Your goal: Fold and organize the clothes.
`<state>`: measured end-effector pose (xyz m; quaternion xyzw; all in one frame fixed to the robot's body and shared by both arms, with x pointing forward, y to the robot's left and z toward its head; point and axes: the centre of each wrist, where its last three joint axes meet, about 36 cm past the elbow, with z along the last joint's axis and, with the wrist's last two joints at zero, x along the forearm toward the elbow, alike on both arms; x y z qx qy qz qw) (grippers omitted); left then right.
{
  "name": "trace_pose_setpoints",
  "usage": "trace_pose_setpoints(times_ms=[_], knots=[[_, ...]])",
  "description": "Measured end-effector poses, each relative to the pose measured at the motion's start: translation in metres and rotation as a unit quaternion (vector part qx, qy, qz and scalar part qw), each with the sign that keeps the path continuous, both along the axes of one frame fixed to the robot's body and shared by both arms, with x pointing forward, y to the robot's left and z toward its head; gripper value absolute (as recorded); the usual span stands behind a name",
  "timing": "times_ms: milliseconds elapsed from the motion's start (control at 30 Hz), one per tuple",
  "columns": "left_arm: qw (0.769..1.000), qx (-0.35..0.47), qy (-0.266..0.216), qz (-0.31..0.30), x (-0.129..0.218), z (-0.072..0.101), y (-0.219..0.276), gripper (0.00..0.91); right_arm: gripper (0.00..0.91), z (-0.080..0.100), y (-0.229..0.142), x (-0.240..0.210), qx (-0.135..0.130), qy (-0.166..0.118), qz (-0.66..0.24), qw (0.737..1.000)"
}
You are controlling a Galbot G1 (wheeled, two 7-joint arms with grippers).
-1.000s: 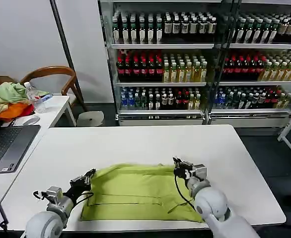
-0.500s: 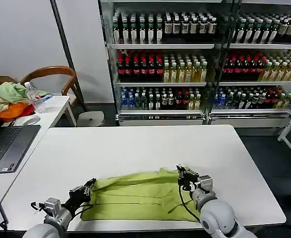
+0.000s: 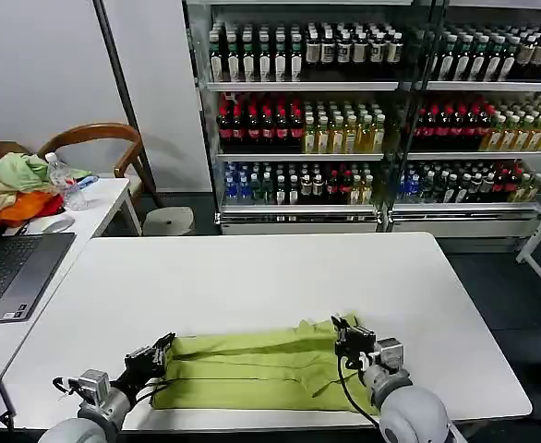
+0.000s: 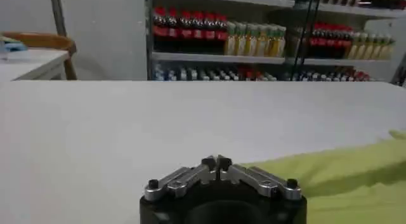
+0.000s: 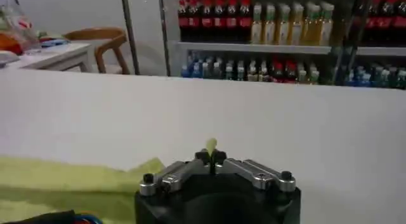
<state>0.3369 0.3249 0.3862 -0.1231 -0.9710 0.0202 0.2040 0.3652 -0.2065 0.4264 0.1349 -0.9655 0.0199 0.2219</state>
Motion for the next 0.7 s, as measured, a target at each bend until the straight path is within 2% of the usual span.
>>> trace_pose_setpoints(times_ms=[500,700], knots=[[1.000,0.002,0.009,-0.008,-0.006,-0.004,-0.003,0.050,0.000,-0.009,0.001,-0.012,-0.011,0.003,0.006,1.000],[1.000,0.012,0.013,-0.010,-0.007,-0.004,-0.003,0.050,0.000,-0.006,0.001,-0.015,-0.014,-0.001,0.007,1.000]])
